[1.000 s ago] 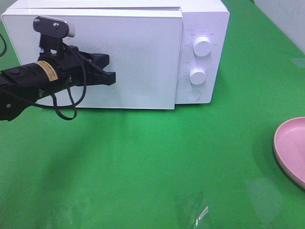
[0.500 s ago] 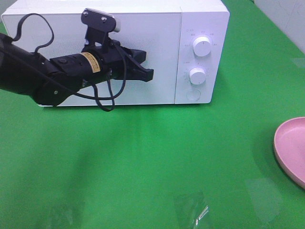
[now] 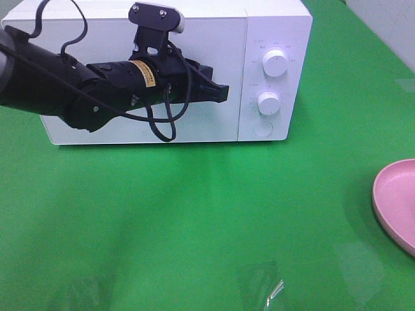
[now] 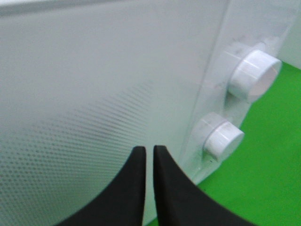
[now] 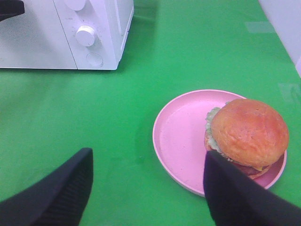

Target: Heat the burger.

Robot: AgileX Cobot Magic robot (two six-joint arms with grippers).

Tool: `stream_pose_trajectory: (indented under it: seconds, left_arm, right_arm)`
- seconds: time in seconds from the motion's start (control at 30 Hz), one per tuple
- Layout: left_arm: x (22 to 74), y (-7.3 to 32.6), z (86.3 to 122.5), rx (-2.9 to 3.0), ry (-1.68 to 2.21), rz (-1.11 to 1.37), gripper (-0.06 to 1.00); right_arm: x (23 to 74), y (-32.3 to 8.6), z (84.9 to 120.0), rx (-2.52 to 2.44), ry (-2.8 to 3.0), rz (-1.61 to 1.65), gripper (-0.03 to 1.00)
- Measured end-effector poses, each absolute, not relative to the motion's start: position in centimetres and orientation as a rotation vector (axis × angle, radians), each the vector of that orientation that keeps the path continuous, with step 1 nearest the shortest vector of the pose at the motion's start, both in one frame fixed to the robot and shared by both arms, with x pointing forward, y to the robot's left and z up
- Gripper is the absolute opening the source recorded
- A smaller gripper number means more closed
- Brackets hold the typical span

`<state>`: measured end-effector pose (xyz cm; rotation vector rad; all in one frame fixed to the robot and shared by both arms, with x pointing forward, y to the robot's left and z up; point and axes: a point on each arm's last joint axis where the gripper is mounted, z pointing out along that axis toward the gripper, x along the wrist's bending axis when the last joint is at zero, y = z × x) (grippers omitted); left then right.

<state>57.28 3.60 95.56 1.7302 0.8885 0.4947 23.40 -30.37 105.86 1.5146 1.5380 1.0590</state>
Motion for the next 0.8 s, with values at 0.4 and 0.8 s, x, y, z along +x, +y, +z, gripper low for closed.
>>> stream_pose_trajectory:
  seconds: [0.4, 0.8]
  left_arm:
    - [51.3, 3.4, 97.8, 2.12, 0.989, 0.385, 0.98]
    - [47.2, 8.1, 99.0, 2.564, 1.312, 0.247, 0.98]
  right_arm:
    - [23.4, -30.4, 105.9, 1.515, 1.538, 1.059, 0.66]
    - [23.4, -30.4, 105.9, 1.515, 1.538, 1.059, 0.66]
